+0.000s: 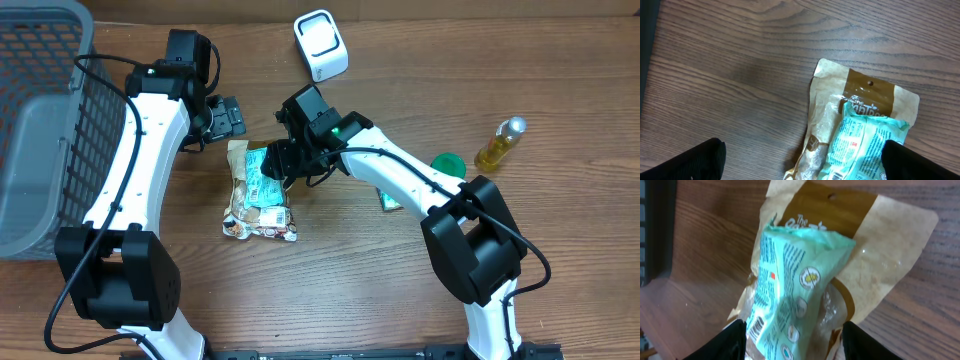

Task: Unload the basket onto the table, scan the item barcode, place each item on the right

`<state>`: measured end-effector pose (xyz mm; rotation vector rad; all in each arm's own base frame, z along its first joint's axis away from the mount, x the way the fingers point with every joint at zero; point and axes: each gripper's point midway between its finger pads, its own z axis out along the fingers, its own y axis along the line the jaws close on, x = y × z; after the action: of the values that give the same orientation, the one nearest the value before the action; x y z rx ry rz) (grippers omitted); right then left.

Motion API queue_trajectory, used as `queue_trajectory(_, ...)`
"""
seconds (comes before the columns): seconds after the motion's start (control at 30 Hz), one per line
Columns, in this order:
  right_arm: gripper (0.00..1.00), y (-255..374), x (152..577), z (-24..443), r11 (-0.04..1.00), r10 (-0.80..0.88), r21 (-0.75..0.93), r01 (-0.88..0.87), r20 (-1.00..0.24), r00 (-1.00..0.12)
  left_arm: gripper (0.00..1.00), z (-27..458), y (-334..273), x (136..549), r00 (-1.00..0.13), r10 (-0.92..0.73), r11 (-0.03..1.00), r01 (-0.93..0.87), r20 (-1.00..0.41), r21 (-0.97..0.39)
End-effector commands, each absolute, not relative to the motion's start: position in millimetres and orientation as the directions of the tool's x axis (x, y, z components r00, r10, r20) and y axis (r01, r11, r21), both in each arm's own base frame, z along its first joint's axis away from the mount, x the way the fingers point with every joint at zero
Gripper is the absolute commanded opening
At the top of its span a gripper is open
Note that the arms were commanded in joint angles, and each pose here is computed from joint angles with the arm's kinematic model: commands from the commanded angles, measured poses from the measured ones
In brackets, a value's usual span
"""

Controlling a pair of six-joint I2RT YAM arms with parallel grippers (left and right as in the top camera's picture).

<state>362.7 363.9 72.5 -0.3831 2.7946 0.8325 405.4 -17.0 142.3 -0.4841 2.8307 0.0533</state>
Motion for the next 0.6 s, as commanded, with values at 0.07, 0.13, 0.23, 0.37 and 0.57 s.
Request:
queue_trajectory(0.07,0.56,364,368,81,0.813,-0.173,0.494,-0.309,-0.301,-0.938,0.99,152,-19,408,-0.907,-0.300,0.950,-0.311,-0.297,-0.009)
queue_trajectory(0.13,0.56,364,368,81,0.815,-0.173,0.492,-0.308,-0.301,-0.938,0.99,152,-19,408,-0.907,-0.300,0.950,-0.311,-0.297,-0.008)
queue_trajectory(0.23,0.56,365,369,81,0.813,-0.172,0.493,-0.310,-0.305,-0.937,0.99,152,-19,408,-0.907,-0.300,0.950,-0.311,-0.297,-0.009)
queue_trajectory(0.37,0.55,365,369,81,0.813,-0.172,0.493,-0.310,-0.305,-0.937,1.00,152,-19,408,-0.907,-0.300,0.950,-0.311,-0.297,-0.008)
queue_trajectory(0.57,0.53,370,366,68,0.814,-0.184,0.490,-0.313,-0.293,-0.938,1.00,152,-19,408,-0.907,-0.300,0.950,-0.311,-0.297,-0.009)
